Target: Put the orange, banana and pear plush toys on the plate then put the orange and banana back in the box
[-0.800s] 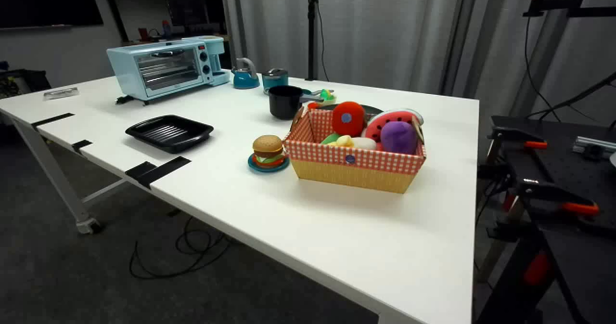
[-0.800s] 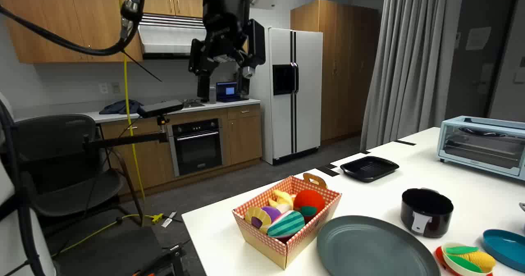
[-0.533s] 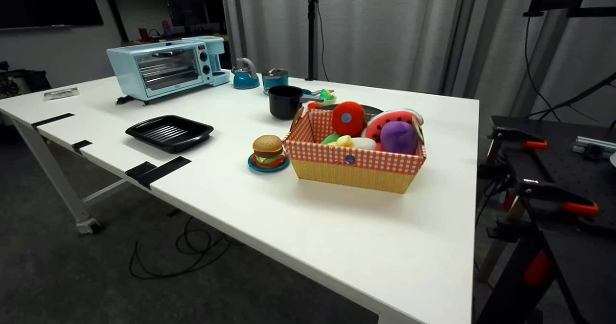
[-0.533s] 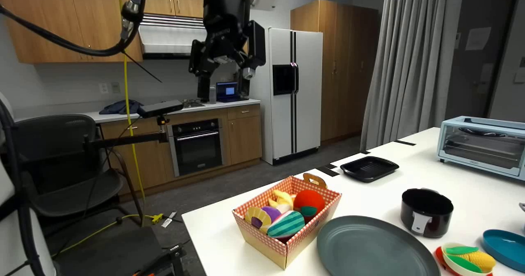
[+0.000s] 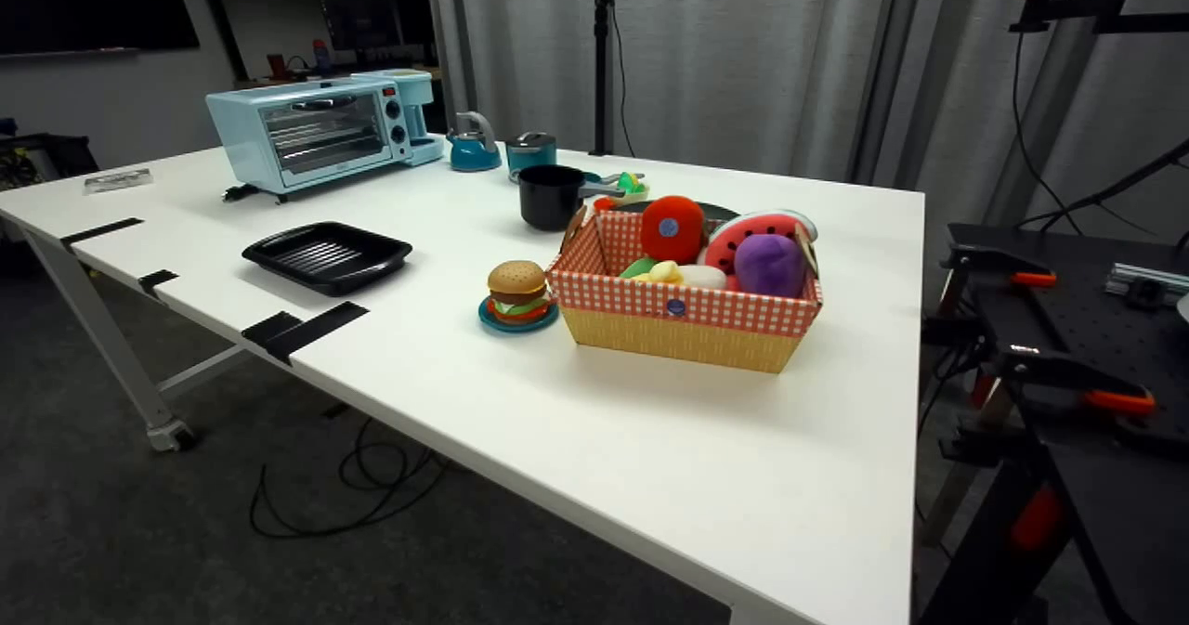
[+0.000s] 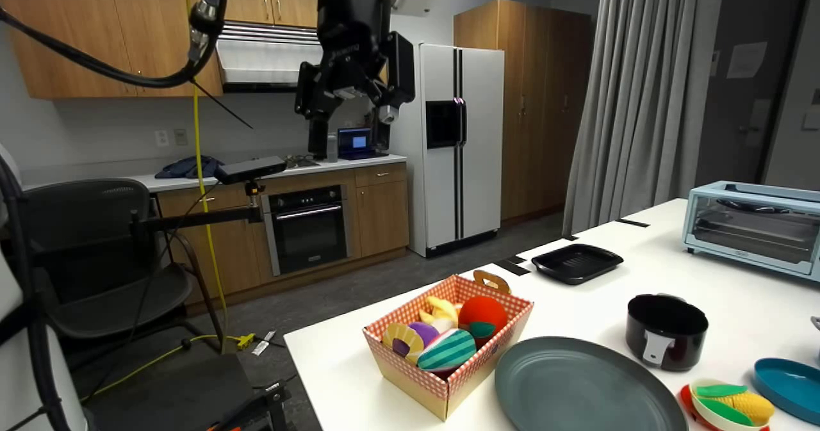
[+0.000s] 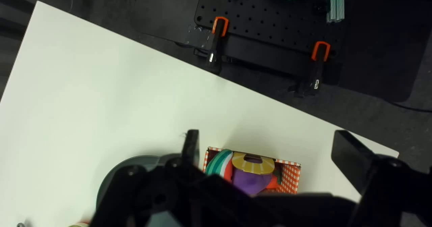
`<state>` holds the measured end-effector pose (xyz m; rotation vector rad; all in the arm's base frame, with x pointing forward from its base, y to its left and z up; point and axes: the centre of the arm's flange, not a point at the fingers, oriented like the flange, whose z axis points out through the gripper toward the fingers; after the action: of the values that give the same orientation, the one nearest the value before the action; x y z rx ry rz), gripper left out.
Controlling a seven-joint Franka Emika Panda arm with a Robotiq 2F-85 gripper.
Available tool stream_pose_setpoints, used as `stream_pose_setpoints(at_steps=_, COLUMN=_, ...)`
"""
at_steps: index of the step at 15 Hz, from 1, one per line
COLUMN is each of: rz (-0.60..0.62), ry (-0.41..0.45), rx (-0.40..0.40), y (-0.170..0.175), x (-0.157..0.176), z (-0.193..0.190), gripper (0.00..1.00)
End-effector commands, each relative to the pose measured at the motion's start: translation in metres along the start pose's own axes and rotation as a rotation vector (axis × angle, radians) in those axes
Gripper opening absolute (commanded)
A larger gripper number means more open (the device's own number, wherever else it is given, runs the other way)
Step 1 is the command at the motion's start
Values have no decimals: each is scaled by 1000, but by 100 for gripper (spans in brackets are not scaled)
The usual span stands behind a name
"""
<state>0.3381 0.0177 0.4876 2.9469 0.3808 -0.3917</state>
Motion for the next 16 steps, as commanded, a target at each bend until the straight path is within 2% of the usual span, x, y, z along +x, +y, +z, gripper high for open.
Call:
stream_pose_setpoints(at_steps=1, rz=0, ry=0, rx=0, y=0, x=0, z=0, gripper=100)
stream_pose_setpoints(at_steps=9, rz=-5, ry=-5, rx=0, y=1, x=6, z=4, gripper=100)
stream_pose_setpoints(at_steps=16, rz=6, ry=23, rx=-45, y=3, x=44, z=19, gripper=100)
